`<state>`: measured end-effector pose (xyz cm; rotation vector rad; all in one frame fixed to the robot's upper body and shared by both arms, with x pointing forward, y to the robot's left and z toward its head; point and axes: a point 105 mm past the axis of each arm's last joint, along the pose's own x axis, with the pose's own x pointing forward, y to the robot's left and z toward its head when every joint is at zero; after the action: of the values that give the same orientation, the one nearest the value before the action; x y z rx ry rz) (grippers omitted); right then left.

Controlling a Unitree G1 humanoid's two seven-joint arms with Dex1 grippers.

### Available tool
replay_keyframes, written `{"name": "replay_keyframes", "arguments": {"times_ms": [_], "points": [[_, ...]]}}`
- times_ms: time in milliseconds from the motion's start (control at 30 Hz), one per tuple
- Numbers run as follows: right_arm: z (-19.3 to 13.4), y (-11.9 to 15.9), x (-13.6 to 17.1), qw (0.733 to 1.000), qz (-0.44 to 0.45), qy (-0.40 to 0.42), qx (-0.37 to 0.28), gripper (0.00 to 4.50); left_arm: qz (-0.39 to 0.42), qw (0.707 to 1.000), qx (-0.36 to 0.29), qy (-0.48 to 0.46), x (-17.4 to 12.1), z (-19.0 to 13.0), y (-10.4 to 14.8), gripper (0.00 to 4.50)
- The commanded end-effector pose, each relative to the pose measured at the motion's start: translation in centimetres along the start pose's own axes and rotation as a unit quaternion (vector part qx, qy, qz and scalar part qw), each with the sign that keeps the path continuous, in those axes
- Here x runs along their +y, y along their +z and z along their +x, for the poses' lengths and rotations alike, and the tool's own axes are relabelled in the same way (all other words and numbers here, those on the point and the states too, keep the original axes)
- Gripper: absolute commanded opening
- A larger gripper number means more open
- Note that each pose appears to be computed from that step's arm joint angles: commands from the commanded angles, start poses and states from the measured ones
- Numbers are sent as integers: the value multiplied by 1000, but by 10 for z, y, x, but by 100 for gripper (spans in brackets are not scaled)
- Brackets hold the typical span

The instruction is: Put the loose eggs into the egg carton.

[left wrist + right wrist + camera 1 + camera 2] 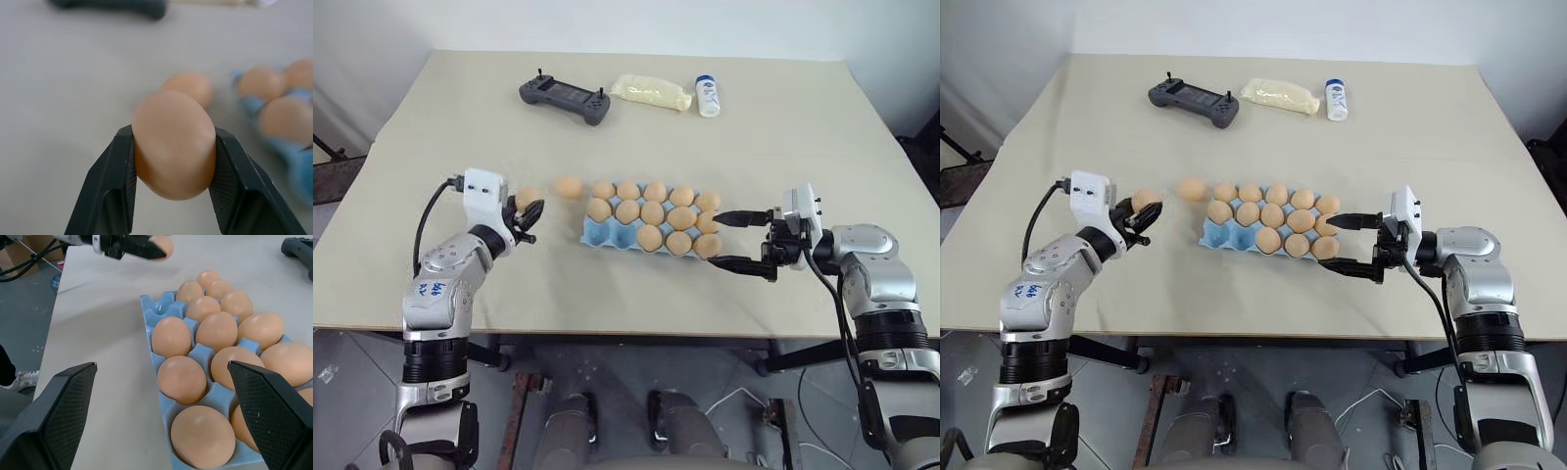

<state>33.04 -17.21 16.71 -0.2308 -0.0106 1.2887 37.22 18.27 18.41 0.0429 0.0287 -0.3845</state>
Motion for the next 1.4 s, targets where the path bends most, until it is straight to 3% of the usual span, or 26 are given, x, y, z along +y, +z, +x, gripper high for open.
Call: {"name": "replay_keyframes", "arguments": {"times_ms": [33,167,367,833,1133,1200,1400], "points": [[-3,11,-4,1000,-18,-9,-18,450,34,995,-53,-76,-28,2,35,161],[-2,10,-4,1000,-17,-12,-15,450,69,981,-65,-170,-60,7,41,161],[-2,8,-4,1000,-17,-18,-13,450,80,963,-29,-256,-89,18,25,161],[-11,3,5,999,-13,-40,-9,450,75,946,-3,-315,-108,40,0,161],[-14,2,8,999,-11,-46,-8,450,71,950,10,-303,-101,42,-3,446],[-15,2,8,999,-11,-46,-7,450,73,952,4,-297,-99,41,2,449],[-13,4,4,999,-13,-44,-7,450,99,969,-76,-215,-68,31,46,449]]}}
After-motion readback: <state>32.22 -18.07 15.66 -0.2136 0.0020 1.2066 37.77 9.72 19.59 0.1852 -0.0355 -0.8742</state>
